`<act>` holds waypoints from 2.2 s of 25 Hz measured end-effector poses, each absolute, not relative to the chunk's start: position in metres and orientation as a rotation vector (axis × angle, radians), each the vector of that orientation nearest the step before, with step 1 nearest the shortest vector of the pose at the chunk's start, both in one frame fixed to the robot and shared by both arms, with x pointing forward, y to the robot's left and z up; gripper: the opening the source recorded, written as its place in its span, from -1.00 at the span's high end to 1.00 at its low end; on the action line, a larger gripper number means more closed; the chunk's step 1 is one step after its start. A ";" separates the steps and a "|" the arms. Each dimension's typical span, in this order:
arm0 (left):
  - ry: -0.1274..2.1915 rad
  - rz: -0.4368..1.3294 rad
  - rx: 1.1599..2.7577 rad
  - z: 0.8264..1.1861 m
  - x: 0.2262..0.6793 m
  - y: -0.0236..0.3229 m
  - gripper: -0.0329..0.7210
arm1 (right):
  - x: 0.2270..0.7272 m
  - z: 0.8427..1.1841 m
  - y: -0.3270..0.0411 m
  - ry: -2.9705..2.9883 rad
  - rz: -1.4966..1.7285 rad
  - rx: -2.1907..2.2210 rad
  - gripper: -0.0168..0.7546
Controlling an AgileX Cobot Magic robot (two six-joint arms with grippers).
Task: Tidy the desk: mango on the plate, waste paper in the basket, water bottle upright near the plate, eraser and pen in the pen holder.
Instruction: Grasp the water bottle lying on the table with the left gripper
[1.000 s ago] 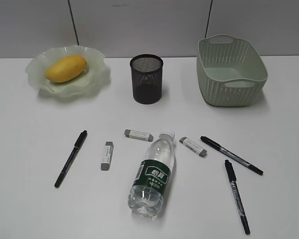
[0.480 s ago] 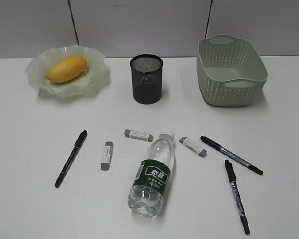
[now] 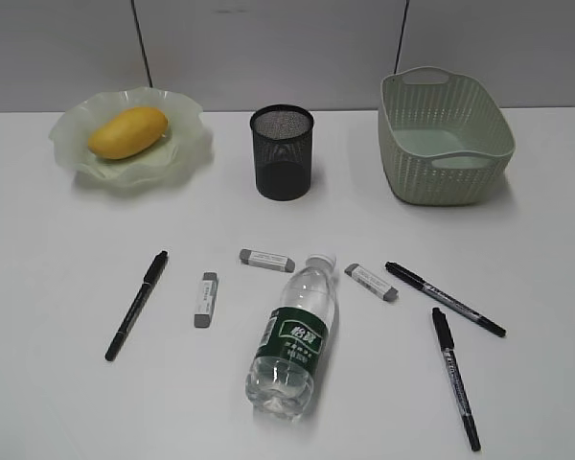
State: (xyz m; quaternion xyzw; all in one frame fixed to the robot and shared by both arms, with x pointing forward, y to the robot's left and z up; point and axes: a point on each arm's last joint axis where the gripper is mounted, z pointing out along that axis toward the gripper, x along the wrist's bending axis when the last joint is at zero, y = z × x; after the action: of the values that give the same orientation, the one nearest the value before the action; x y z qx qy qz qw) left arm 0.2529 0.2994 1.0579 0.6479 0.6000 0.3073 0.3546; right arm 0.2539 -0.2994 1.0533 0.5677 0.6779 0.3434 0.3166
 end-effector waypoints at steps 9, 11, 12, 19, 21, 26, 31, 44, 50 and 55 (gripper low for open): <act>1.696 0.532 1.835 1.056 0.299 0.288 -0.46 | 0.254 1.054 -0.299 1.772 0.917 1.484 -0.56; 1.725 0.460 1.862 1.060 0.320 0.284 -0.41 | 0.254 1.054 -0.299 1.771 0.919 1.483 -0.56; 1.738 0.432 1.867 1.063 0.332 0.282 -0.38 | 0.254 1.054 -0.299 1.771 0.919 1.483 -0.56; 1.629 0.285 2.043 1.088 0.410 0.242 -0.30 | 0.254 1.054 -0.299 1.770 0.920 1.482 -0.54; 1.584 0.246 2.067 1.094 0.427 0.219 -0.28 | 0.254 1.054 -0.299 1.770 0.920 1.481 -0.51; 1.484 0.153 2.148 1.091 0.464 0.147 -0.23 | 0.254 1.055 -0.299 1.769 0.921 1.481 -0.48; 1.459 0.130 2.213 1.076 0.489 0.089 -0.22 | 0.254 1.055 -0.299 1.769 0.921 1.481 -0.48; 1.465 -0.018 2.423 1.021 0.511 0.023 -0.74 | 0.254 1.055 -0.299 1.769 0.921 1.481 -0.48; 1.465 -0.031 2.481 0.997 0.510 0.012 -0.76 | 0.254 1.055 -0.299 1.768 0.922 1.480 -0.47; 1.477 -0.061 2.456 0.988 0.513 0.006 -0.86 | 0.254 1.055 -0.299 1.768 0.922 1.480 -0.47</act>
State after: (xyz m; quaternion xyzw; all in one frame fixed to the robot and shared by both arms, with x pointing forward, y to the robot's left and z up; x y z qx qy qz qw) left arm 0.5131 0.0058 0.9878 0.8487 0.5104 -0.0209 0.1370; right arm 0.2544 -0.2993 1.0546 0.5640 0.6738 0.3513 0.3232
